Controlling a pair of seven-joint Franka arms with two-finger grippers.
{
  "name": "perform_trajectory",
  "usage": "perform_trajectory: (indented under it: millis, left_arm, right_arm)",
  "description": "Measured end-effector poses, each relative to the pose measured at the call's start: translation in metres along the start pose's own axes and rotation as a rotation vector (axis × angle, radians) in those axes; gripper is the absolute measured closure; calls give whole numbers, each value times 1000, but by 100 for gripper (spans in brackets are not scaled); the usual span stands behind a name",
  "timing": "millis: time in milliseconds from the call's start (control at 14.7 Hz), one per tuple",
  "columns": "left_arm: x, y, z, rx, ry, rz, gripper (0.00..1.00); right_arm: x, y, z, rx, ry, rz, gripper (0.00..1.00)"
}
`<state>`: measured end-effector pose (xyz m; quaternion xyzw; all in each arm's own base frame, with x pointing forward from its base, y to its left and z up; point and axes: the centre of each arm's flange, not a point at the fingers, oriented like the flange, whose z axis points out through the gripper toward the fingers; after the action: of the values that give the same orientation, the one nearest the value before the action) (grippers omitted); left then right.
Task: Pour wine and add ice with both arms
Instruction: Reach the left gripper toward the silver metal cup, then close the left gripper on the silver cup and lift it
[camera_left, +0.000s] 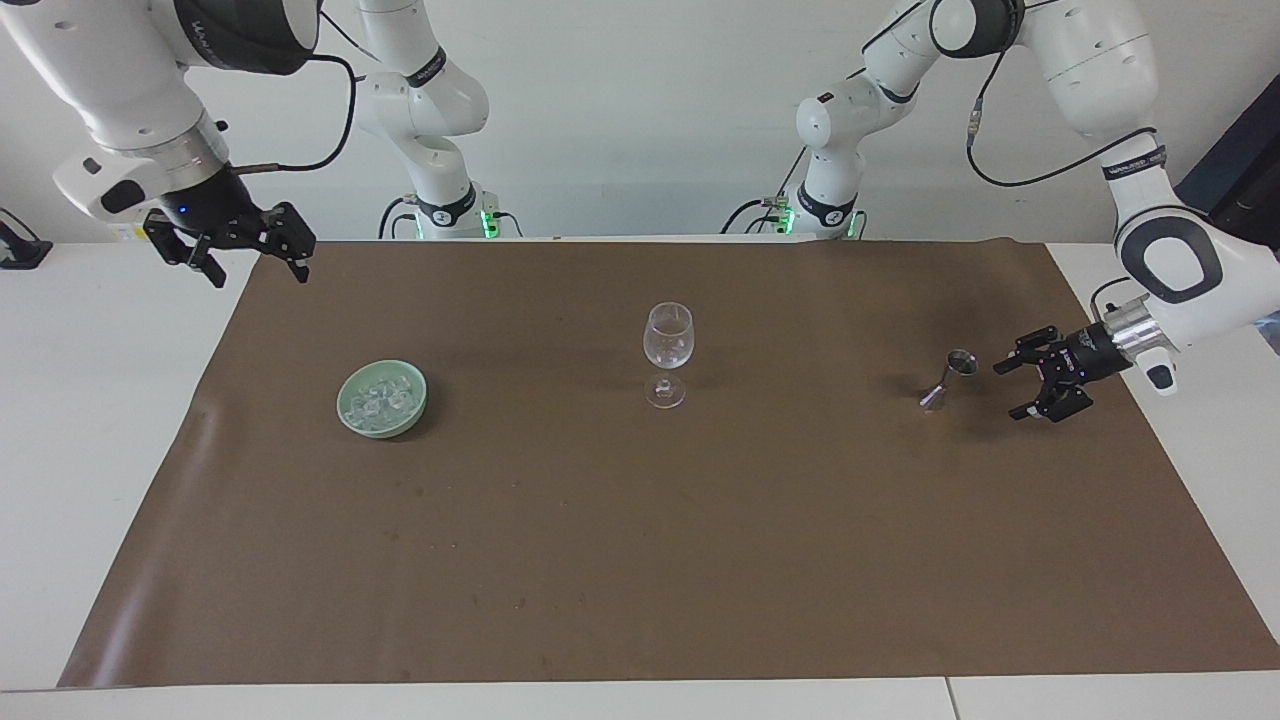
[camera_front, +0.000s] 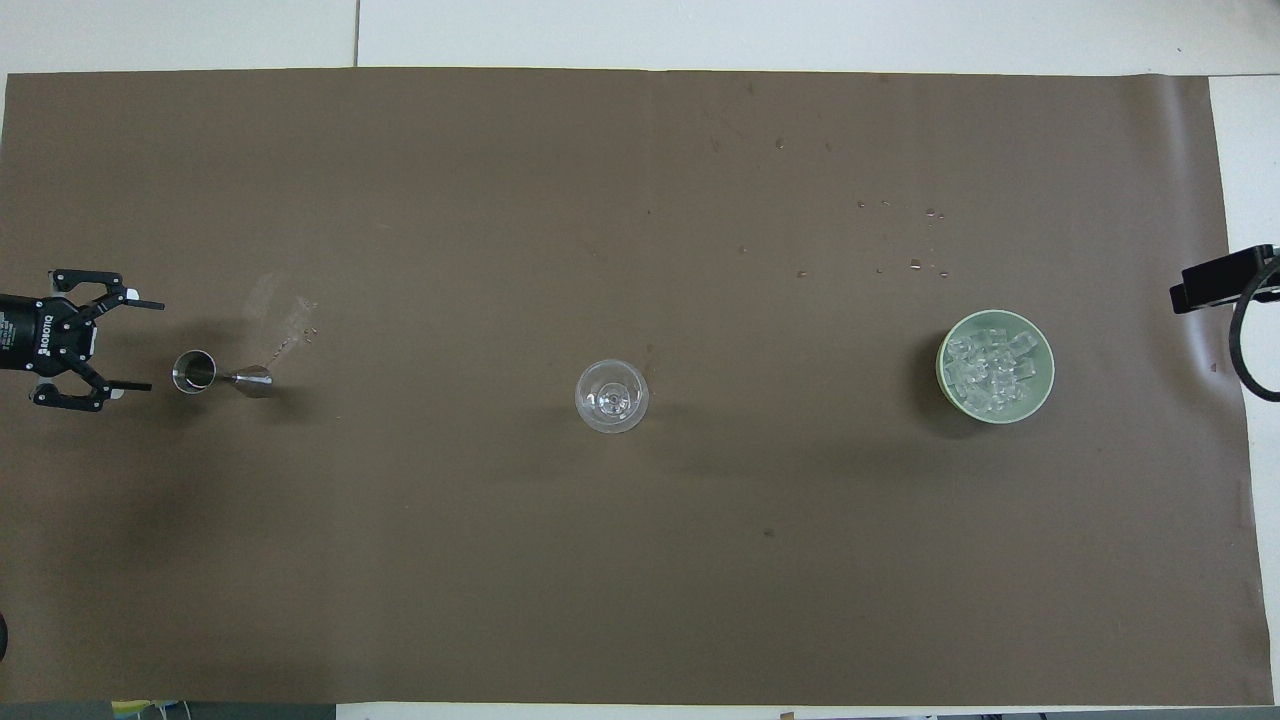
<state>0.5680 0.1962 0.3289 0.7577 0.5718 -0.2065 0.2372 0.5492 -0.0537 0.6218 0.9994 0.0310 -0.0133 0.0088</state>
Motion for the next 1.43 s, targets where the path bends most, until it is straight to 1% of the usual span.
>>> perform_trajectory:
  millis: [204, 408, 612, 748, 883, 1019, 1155, 1427]
  left_arm:
    - [3, -15, 4, 11, -22, -25, 0]
    - [-9, -16, 14, 31, -36, -22, 0]
    - [-6, -29, 18, 35, -45, -52, 0]
    - [-5, -39, 23, 28, -63, -91, 0]
    - [-4, -47, 28, -9, -87, -141, 0]
    - [0, -57, 34, -82, -108, -248, 0]
    - [1, -68, 46, -136, -126, -345, 0]
    - [-3, -74, 51, -174, -154, -399, 0]
  right_arm:
    - [0, 0, 0, 0, 0, 0, 0]
    - [0, 0, 0, 0, 0, 0, 0]
    - [0, 0, 0, 0, 0, 0, 0]
    - [0, 0, 0, 0, 1, 0, 0]
    - [0, 0, 0, 0, 1, 0, 0]
    - [0, 0, 0, 0, 1, 0, 0]
    - [0, 0, 0, 0, 1, 0, 0]
    - [0, 0, 0, 0, 1, 0, 0]
